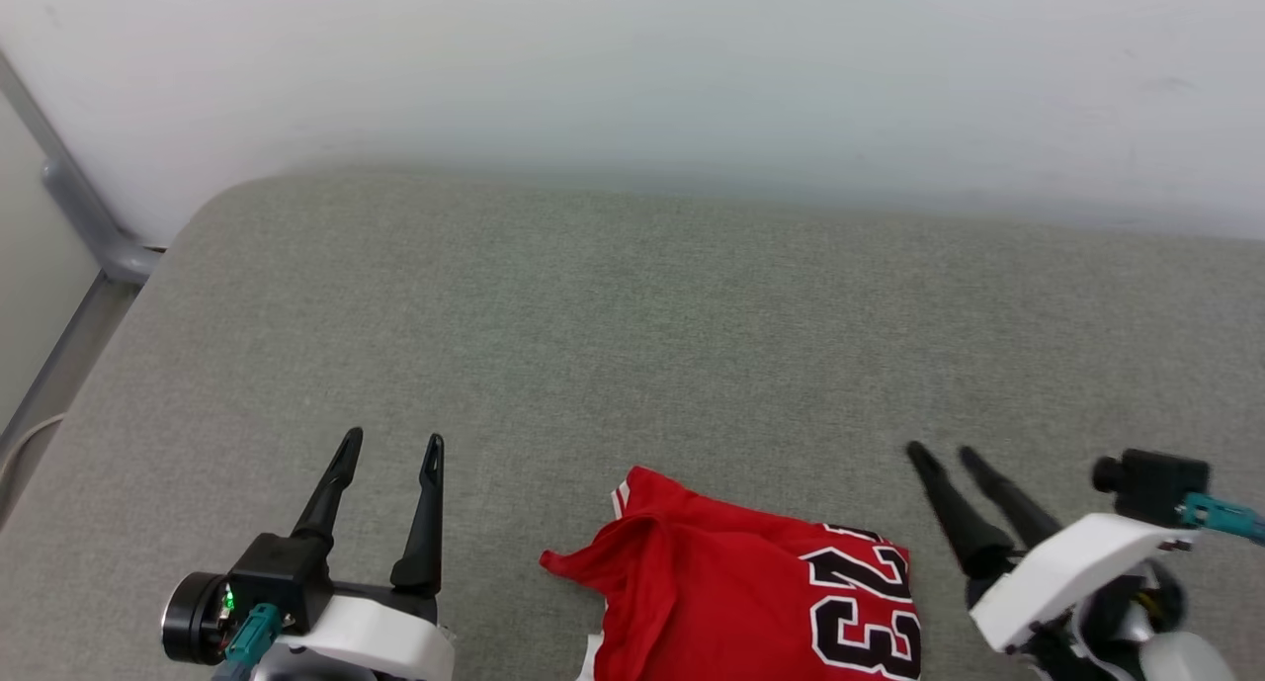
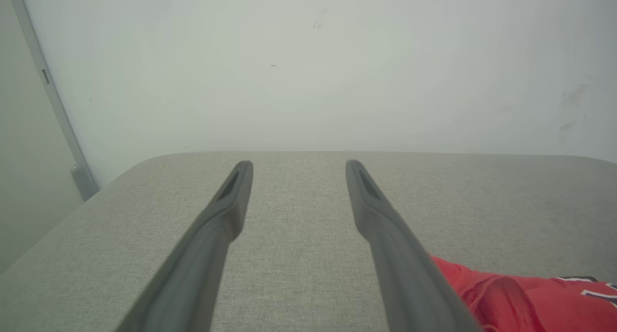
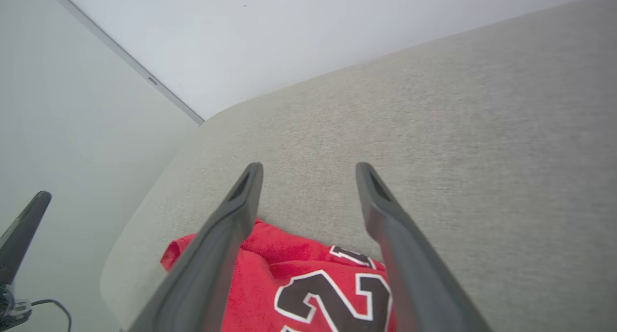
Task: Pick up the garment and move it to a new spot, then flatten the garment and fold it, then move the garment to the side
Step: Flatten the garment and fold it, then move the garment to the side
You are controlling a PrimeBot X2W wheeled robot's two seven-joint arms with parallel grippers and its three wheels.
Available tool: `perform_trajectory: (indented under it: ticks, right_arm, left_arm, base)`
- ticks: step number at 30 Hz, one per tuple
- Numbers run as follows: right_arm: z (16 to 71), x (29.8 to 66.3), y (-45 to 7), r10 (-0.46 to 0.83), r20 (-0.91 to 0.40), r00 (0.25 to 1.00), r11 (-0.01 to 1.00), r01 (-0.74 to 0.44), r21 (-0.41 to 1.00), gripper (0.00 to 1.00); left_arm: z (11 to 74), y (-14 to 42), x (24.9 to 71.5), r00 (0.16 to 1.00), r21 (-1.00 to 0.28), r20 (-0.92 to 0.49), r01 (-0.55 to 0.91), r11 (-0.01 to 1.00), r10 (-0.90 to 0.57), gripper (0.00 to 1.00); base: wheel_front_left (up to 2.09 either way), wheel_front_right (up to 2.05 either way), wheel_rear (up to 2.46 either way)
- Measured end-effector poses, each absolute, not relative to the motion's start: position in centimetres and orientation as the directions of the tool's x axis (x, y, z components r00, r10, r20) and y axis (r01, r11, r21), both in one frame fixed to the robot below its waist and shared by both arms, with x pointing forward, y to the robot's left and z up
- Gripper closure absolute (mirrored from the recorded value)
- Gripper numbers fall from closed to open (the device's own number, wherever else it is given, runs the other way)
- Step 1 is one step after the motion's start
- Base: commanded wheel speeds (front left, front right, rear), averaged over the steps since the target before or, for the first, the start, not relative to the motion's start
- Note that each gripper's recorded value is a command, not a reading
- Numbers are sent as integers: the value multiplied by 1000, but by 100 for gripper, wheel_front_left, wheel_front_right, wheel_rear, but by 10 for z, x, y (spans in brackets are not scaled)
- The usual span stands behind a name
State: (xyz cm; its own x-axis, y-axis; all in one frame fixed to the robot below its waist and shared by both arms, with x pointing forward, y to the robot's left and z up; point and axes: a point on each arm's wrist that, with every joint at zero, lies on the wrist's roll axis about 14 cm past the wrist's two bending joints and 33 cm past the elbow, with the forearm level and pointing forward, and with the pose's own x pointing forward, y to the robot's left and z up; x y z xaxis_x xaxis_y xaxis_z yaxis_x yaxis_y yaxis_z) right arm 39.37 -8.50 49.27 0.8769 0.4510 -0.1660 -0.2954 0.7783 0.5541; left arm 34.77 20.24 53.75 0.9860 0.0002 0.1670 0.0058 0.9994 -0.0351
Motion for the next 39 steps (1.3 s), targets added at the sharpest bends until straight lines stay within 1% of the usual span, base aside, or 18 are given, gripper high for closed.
perform_trajectory:
  ticks: [3, 6, 9, 11, 16, 21, 28, 36, 39]
  right_arm:
    - [498, 396, -125, 321, -151, 935, 867, -226, 444, 0]
    - [514, 393, -163, 185, -91, 978, 933, -146, 329, 0]
    - [536, 387, -188, 91, -3, 996, 967, -87, 241, 0]
    - [545, 381, -195, 58, 39, 998, 979, -64, 191, 0]
    - [562, 365, -191, 57, 125, 991, 991, -70, 110, 0]
    - [552, 349, -182, 80, 117, 990, 995, -87, 50, 0]
    - [542, 336, -179, 84, 85, 993, 994, -89, 59, 0]
    - [545, 333, -181, 77, 77, 994, 995, -81, 59, 0]
    - [541, 332, -185, 66, 53, 996, 995, -70, 70, 0]
  left_arm:
    - [536, 200, 348, 987, -30, 162, 12, 999, -7, 0]
    - [533, 198, 346, 988, -23, 155, 22, 999, -18, 0]
    - [532, 196, 347, 989, -16, 148, 32, 999, -29, 0]
    - [533, 195, 348, 988, -13, 149, 36, 999, -34, 0]
    - [531, 195, 346, 989, -5, 143, 40, 999, -39, 0]
    - [526, 196, 340, 991, -2, 130, 34, 999, -34, 0]
    - [520, 200, 334, 994, 13, 110, 24, 1000, -25, 0]
    - [521, 201, 334, 994, 14, 111, 21, 1000, -22, 0]
    - [520, 201, 334, 994, 14, 110, 20, 1000, -22, 0]
  base:
    - [0, 0, 0]
    - [0, 0, 0]
    - [0, 0, 0]
    - [0, 0, 0]
    - [0, 0, 0]
    - [0, 0, 0]
    - [0, 0, 0]
    - [0, 0, 0]
    - [0, 0, 0]
